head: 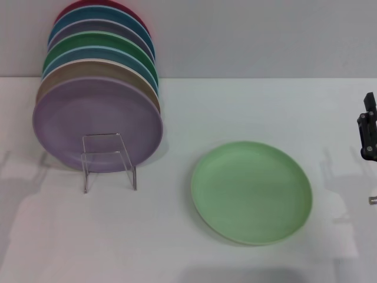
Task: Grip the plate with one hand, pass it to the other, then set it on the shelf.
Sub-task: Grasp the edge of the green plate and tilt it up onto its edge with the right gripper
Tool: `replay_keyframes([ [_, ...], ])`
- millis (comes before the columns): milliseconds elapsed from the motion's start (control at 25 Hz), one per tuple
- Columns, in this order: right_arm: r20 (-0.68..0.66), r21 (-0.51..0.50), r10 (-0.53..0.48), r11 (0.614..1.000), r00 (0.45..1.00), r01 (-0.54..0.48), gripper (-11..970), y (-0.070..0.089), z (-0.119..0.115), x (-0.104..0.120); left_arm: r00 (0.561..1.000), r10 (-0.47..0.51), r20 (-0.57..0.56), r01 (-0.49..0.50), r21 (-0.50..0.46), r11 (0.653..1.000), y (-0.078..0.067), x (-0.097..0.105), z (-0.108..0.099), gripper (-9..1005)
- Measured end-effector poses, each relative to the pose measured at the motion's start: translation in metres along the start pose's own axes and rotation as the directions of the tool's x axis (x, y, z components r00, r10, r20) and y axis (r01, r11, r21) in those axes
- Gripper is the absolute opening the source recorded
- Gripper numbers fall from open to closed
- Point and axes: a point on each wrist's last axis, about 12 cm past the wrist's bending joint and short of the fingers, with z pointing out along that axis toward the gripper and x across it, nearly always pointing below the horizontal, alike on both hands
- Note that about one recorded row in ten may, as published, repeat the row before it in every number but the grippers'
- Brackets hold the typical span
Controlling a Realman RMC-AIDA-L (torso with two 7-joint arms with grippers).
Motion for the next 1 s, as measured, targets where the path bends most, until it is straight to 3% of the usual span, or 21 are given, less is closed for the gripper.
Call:
replay_keyframes([
  [520,0.015,0.049,-0.007,0.999,1.0,0.006,536,-0.006,-0.009,-0.004,1.0,-0.007,-0.001,0.007,-0.002,1.0,0.0,0.0,-0.001,803],
  [800,0.025,0.085,-0.099,0.992,0.995,0.096,534,-0.001,-0.007,-0.012,1.0,-0.007,-0.001,0.007,-0.002,1.0,0.0,0.0,-0.002,804],
  [1000,-0.008,0.122,-0.01,0.992,1.0,0.01,533,0.011,0.006,-0.021,1.0,-0.007,-0.002,0.007,-0.004,1.0,0.0,0.0,-0.004,803],
])
